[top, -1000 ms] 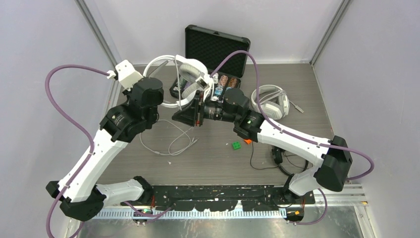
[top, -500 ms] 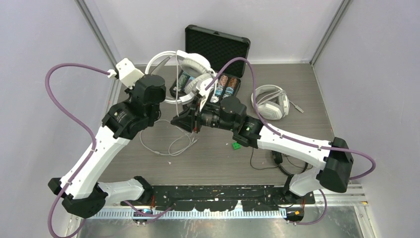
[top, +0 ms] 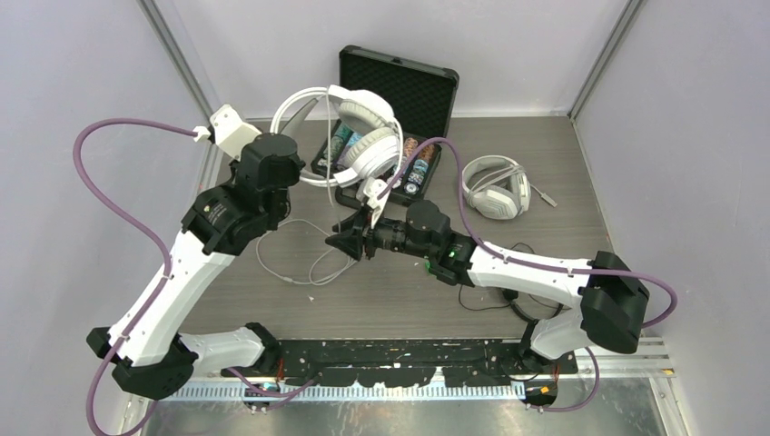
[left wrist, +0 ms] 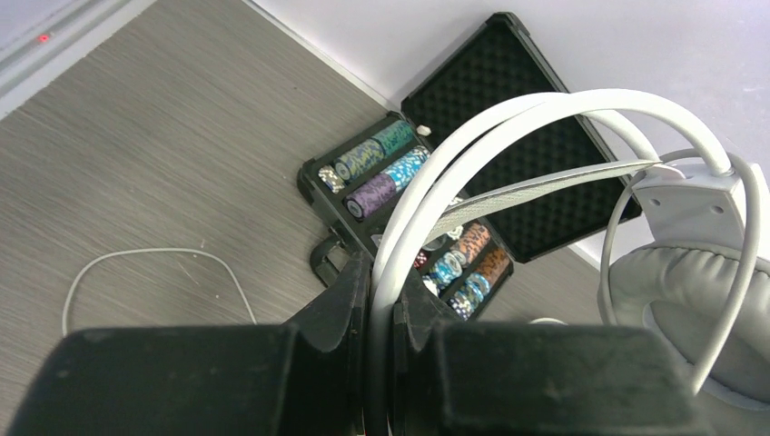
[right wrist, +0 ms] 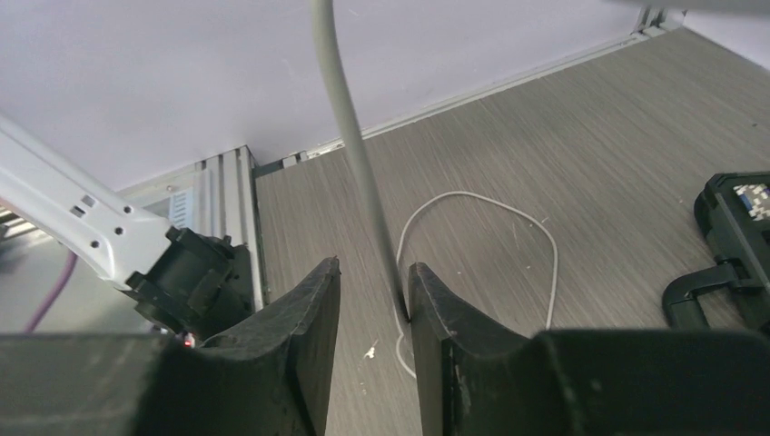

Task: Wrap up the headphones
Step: Wrap the headphones cable around the headphones.

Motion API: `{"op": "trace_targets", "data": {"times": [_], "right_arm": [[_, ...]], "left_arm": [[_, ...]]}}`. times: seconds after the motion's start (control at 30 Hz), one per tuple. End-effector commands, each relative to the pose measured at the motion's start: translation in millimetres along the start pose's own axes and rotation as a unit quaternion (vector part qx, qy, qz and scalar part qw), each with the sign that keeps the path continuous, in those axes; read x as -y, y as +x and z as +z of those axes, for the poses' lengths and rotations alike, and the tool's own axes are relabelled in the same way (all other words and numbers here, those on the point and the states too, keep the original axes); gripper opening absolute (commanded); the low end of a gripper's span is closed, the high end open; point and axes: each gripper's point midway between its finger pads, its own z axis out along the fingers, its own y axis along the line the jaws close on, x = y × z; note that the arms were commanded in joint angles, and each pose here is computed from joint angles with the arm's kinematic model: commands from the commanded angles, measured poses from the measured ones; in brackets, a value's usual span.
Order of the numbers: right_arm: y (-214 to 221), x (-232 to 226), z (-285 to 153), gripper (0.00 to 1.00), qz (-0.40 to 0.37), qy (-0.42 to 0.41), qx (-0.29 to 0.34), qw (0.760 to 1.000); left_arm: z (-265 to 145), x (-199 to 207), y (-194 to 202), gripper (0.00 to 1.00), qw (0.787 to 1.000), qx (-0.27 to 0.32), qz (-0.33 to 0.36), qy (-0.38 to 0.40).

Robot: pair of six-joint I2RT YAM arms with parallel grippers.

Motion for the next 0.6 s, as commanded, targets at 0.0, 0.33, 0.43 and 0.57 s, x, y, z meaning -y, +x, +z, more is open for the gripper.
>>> {"op": "trace_targets", "data": {"times": [0.0,0.33,0.43,0.57], "right_arm": [[-34.8,-6.3,0.9,0.42,-0.068,-0.019,0.088,0.994],[-14.0,2.5,2.0,0.49,-0.105,-0.014,0.138,0.985],[-6.5,8.1,5.3,0.51,-0.121,-0.008,0.139,0.983],[-4.1,20.2,5.6,0.54,-0.132,0.011,0.166,0.977]], "left_arm": [[-19.6,29.2,-44.5,0.00,0.991,0.023,-0.120,0.058],[-26.4,38.1,-50.5,0.00,0.988,0.011,-0.136,0.077],[-27.8,40.5,-49.8,0.00,0.986,0.005,-0.143,0.083],[-29.7,42.1,-48.8,0.00,0.985,-0.002,-0.149,0.088]]}}
